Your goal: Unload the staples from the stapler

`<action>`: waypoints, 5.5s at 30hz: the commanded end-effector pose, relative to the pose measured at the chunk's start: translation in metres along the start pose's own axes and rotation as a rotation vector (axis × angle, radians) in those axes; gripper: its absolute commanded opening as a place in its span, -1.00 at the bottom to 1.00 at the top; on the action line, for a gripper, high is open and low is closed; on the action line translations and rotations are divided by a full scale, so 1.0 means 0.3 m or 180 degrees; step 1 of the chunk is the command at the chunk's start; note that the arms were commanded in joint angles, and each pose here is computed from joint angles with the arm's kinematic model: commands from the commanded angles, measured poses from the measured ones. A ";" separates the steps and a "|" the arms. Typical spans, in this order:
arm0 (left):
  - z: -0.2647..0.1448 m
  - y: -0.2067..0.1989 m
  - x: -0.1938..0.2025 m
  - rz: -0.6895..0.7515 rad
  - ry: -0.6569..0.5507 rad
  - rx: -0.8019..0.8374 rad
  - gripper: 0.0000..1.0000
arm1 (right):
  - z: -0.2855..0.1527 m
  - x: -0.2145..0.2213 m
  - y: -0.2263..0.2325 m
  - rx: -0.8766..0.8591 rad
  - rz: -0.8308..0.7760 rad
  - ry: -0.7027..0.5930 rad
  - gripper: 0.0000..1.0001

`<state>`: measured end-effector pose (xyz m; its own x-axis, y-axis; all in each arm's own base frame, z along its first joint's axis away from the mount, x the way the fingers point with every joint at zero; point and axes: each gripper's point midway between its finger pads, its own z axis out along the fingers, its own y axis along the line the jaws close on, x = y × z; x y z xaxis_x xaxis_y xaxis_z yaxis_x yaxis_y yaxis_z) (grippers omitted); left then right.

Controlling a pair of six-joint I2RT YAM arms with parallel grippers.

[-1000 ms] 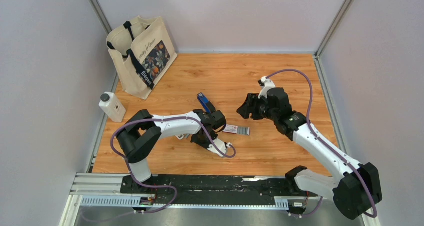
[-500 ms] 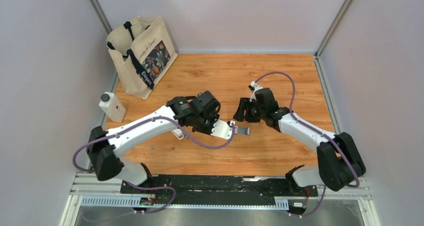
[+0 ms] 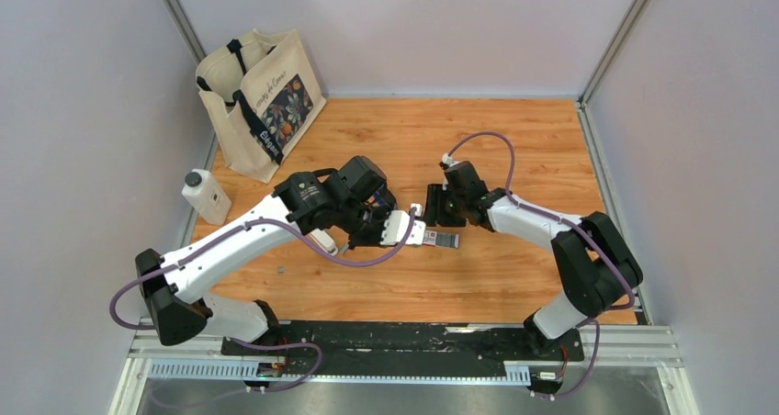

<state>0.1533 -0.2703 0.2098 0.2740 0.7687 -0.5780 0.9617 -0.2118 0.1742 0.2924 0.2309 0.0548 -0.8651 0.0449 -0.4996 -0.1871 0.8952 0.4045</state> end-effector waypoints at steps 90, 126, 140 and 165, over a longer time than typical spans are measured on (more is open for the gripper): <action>-0.338 0.207 -0.383 -0.2394 -0.3125 0.1084 -0.67 | -0.899 -0.185 0.674 -0.2998 -0.0777 -0.1471 -0.48; -0.238 0.222 0.079 -0.2184 -0.1183 -0.0709 0.48 | -0.246 0.093 0.050 0.0961 -0.0777 -0.0025 -0.89; -0.198 0.178 0.123 -0.2281 -0.1045 -0.0600 0.45 | -0.117 0.095 0.023 0.1261 -0.0821 0.0093 -0.83; -0.207 0.171 0.101 -0.2262 -0.1129 -0.0553 0.43 | -0.054 0.144 -0.012 0.1258 -0.0860 0.0395 -0.75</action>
<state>0.2138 -0.2207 0.2397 -0.4318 0.4546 -0.7790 0.8802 0.4011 -0.2539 0.2366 0.2140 0.0373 -0.8768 -0.2587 -0.4054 -0.2424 0.9658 -0.0919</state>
